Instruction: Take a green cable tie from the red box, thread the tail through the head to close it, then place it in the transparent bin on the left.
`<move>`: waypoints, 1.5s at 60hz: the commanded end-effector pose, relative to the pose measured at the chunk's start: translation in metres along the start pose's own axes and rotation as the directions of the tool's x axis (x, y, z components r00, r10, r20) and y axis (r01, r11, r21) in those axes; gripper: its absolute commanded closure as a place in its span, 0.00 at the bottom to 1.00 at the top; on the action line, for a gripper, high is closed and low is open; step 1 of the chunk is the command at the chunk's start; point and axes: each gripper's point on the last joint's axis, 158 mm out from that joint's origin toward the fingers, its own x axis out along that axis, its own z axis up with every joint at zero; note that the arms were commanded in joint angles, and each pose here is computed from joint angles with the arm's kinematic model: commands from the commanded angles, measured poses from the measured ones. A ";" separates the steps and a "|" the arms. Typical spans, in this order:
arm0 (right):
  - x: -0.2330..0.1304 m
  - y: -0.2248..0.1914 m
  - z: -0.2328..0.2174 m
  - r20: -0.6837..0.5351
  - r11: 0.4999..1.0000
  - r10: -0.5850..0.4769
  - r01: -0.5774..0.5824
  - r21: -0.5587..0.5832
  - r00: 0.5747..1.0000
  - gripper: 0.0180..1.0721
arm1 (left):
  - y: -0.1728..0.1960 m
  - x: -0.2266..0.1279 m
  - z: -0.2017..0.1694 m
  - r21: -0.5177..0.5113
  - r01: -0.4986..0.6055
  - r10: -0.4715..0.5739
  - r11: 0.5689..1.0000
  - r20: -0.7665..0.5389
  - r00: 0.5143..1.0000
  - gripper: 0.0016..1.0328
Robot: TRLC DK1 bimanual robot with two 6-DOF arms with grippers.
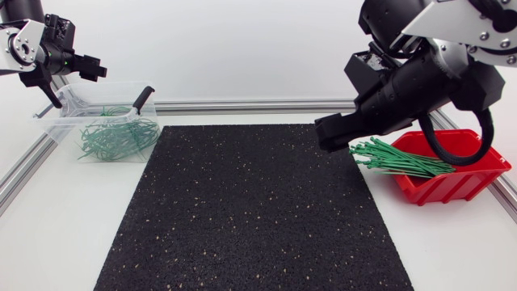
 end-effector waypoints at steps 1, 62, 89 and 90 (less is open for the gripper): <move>-0.004 0.001 -0.007 -0.003 1.000 -0.005 0.005 -0.026 1.000 0.04 | 0.009 -0.015 0.019 -0.034 -0.020 0.022 0.999 0.053 0.998 0.03; -0.044 -0.134 -0.004 0.272 0.956 -0.282 0.246 0.156 0.920 0.05 | 0.009 -0.197 0.041 -0.163 0.033 0.032 0.986 0.384 0.923 0.04; -0.080 -0.165 -0.041 0.377 0.910 -0.410 0.341 0.236 0.831 0.05 | -0.010 -0.245 -0.006 -0.176 0.076 0.015 0.981 0.465 0.885 0.04; -0.081 -0.165 -0.042 0.380 0.909 -0.412 0.342 0.238 0.828 0.05 | -0.011 -0.247 -0.007 -0.175 0.080 0.012 0.981 0.471 0.882 0.04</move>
